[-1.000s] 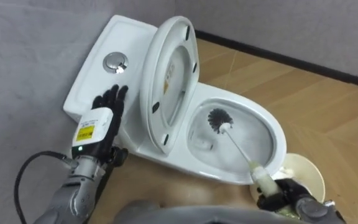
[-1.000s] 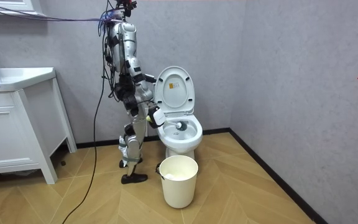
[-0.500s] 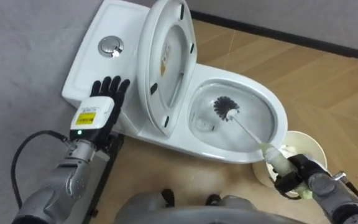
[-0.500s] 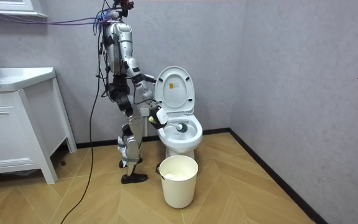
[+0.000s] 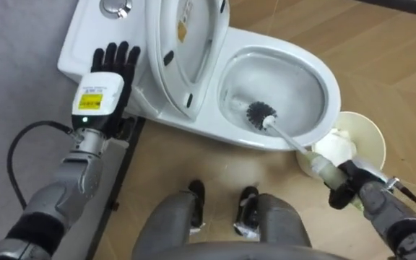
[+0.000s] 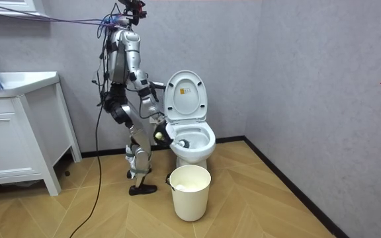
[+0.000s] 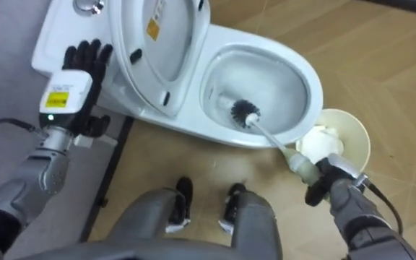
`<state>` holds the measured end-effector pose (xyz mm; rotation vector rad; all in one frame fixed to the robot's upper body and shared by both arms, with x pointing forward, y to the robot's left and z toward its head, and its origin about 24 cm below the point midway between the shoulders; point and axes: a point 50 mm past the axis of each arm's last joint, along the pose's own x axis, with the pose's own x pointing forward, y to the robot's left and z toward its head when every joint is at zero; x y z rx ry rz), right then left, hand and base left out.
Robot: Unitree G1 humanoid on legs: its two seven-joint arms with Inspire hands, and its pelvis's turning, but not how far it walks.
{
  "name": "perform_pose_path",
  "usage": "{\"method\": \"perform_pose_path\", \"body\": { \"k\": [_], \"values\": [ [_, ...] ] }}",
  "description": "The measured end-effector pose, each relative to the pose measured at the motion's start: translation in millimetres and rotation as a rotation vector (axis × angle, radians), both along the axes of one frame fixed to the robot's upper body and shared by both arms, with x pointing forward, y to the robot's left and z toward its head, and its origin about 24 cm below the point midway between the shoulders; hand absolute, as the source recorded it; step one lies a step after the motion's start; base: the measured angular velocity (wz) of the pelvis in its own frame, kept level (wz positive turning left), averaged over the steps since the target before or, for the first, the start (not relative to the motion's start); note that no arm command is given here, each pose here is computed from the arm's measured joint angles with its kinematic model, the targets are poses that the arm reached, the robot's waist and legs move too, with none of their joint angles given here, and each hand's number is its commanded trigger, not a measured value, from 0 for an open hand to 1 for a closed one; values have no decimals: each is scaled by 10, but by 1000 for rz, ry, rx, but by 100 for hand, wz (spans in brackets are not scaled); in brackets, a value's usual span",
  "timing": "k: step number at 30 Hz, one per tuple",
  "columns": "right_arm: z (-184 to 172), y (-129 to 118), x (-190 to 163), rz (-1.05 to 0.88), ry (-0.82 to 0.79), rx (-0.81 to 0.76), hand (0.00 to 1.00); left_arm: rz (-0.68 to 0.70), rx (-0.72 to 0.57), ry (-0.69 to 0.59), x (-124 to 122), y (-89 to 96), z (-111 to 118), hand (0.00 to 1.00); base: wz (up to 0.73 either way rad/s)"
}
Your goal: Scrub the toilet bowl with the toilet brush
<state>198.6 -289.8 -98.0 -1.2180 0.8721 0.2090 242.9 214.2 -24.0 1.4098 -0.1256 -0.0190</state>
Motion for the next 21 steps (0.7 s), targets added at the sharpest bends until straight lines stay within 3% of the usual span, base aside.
{"method": "perform_pose_path", "body": {
  "k": [8,14,21],
  "values": [
    [335,149,511,249,-124,-199,100,8,-8,-179,213,-134,176,0,3],
    [395,251,583,247,-175,-244,100,16,-46,-273,294,-250,254,0,2],
    [454,309,609,257,-231,-254,100,51,-73,-322,311,-231,266,0,0]
  ]
}}
